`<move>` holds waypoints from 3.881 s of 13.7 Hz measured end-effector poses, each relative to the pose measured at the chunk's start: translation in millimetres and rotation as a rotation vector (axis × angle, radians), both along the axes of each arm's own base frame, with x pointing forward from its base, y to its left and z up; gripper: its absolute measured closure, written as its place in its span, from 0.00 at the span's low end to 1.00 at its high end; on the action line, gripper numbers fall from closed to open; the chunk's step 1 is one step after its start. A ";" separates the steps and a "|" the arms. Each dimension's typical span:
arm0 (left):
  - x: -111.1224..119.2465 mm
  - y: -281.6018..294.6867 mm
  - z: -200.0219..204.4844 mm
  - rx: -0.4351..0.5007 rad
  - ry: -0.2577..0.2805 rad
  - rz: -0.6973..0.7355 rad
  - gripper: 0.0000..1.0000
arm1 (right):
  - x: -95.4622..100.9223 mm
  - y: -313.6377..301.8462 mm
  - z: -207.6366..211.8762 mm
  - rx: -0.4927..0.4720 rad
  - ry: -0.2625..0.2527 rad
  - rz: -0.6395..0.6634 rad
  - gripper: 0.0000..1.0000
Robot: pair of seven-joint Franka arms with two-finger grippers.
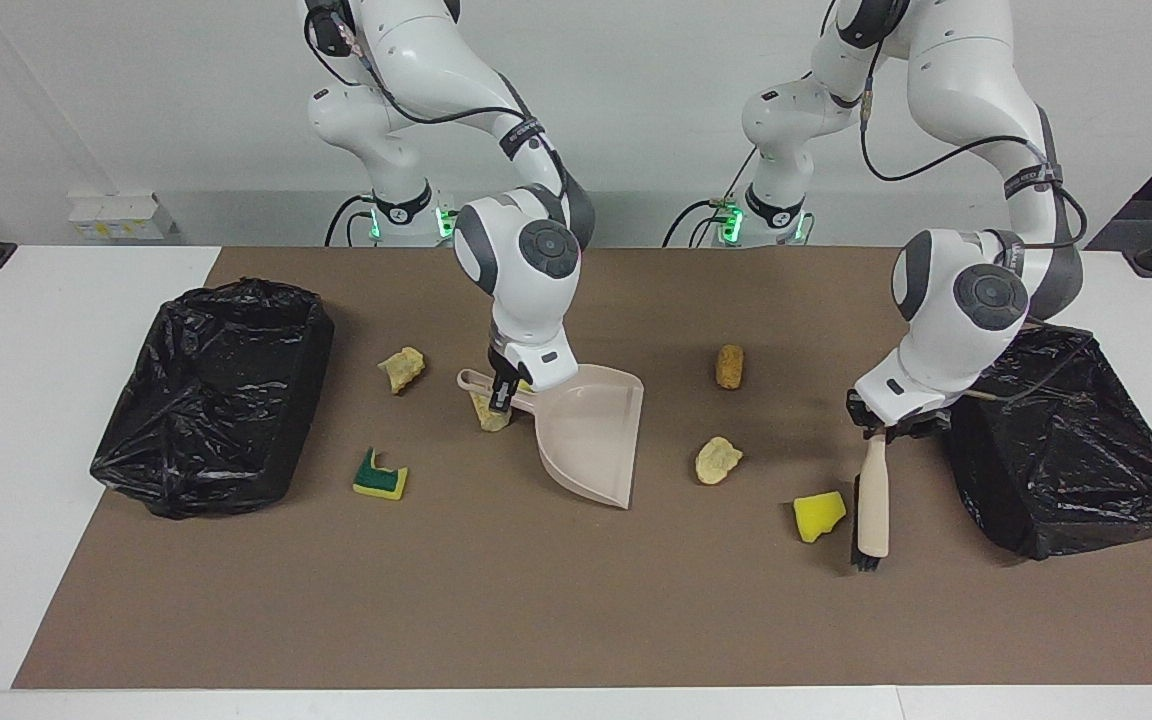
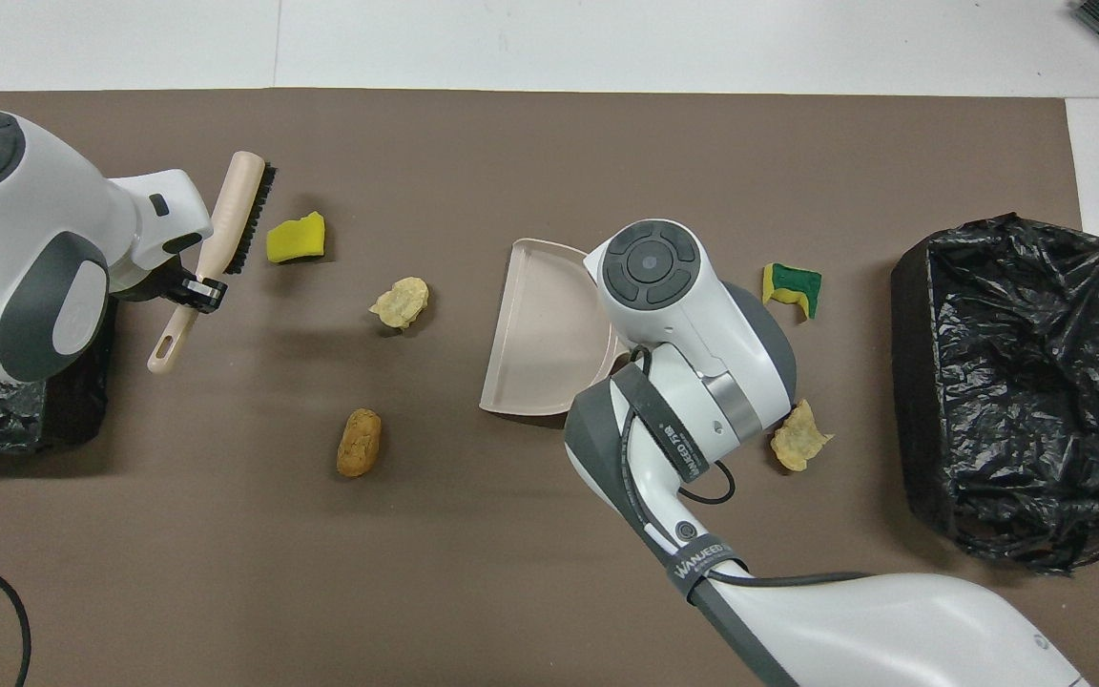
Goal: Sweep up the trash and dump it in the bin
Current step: 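Sweep the sponge and bread into the dustpan with the left gripper's brush, then sweep the remaining bread chunks into the dustpan with the left gripper's brush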
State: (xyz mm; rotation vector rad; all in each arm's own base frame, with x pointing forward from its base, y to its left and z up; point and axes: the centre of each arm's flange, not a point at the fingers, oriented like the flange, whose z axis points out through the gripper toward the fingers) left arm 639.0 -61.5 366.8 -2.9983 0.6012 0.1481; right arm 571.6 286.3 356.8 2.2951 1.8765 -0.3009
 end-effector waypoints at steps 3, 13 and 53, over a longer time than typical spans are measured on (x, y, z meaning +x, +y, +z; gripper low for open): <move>-16.8 -28.9 -11.1 0.003 0.071 -0.049 0.74 | -6.0 6.5 -2.0 -0.010 0.014 0.015 0.67; -143.6 -225.4 -8.9 -0.025 0.168 0.039 0.74 | -9.2 4.9 -7.1 -0.017 0.026 0.016 0.67; -282.4 -270.8 -11.5 -0.108 0.037 0.495 0.74 | -30.4 12.1 -16.4 0.035 0.089 0.218 0.67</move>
